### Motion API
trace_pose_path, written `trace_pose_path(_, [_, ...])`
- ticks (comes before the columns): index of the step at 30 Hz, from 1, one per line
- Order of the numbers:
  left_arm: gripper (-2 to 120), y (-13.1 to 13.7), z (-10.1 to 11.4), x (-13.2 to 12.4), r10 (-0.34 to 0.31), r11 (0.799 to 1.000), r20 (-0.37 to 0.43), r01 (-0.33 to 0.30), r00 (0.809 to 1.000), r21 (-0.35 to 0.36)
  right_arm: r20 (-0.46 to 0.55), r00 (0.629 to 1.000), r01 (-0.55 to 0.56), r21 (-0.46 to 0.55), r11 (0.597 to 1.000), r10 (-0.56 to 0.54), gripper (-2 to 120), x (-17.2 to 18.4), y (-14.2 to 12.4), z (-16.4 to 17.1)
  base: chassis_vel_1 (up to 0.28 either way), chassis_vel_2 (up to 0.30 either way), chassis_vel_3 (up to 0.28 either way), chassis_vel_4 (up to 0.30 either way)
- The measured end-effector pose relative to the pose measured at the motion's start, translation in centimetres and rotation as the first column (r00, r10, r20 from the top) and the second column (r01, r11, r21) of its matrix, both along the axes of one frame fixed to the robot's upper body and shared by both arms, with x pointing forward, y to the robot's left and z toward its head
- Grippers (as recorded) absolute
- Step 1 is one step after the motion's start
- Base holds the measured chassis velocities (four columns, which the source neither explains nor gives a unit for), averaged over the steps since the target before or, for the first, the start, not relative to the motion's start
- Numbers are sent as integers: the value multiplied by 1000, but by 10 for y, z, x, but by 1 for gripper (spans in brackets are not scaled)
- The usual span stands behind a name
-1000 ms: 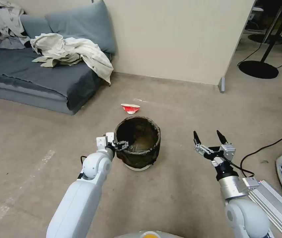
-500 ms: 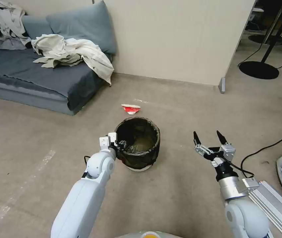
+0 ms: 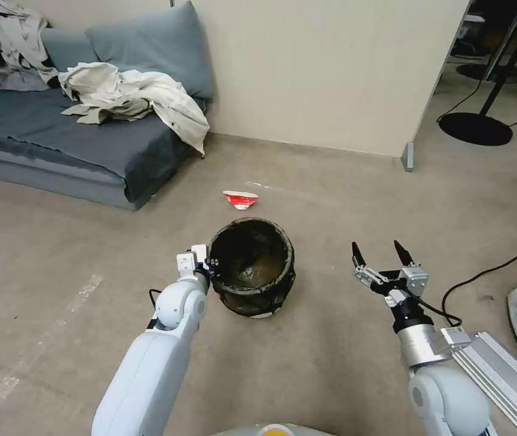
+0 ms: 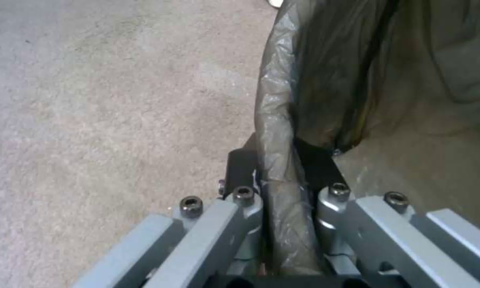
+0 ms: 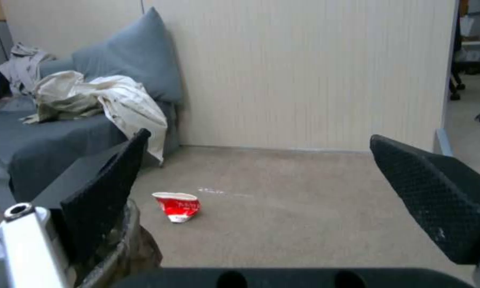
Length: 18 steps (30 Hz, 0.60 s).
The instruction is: Pick up the trash can from the floor.
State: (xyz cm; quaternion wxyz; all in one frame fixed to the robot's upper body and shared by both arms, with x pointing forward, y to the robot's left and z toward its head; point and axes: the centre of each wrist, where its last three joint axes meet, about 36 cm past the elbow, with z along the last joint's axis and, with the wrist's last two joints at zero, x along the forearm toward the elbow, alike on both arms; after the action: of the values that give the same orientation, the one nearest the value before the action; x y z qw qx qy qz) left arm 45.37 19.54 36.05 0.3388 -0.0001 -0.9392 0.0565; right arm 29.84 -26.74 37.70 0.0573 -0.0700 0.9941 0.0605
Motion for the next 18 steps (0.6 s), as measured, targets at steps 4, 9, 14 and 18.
trace_pose_path(4, [5, 2, -1, -1, 7, 1000, -2, -7, 1000, 2, 0, 1000, -1, -1, 1000, 1, 100, 0, 0, 0, 0, 0, 0, 0])
trace_pose_path(9, [5, 3, 1, -4, 15, 1000, 4, -15, 1000, -5, 1, 1000, -3, -3, 1000, 3, 100, 0, 0, 1, 0, 0, 0, 0])
trace_pose_path(14, [5, 4, 8, -7, 19, 1000, 14, -19, 1000, -24, 0, 1000, -3, -5, 1000, 3, 100, 0, -1, 1, 0, 0, 0, 0])
trace_pose_path(18, [3, 8, 18, -10, 26, 999, 29, -24, 999, -45, 1, 1000, -3, -6, 1000, 3, 100, 0, -2, 1, 0, 0, 0, 0])
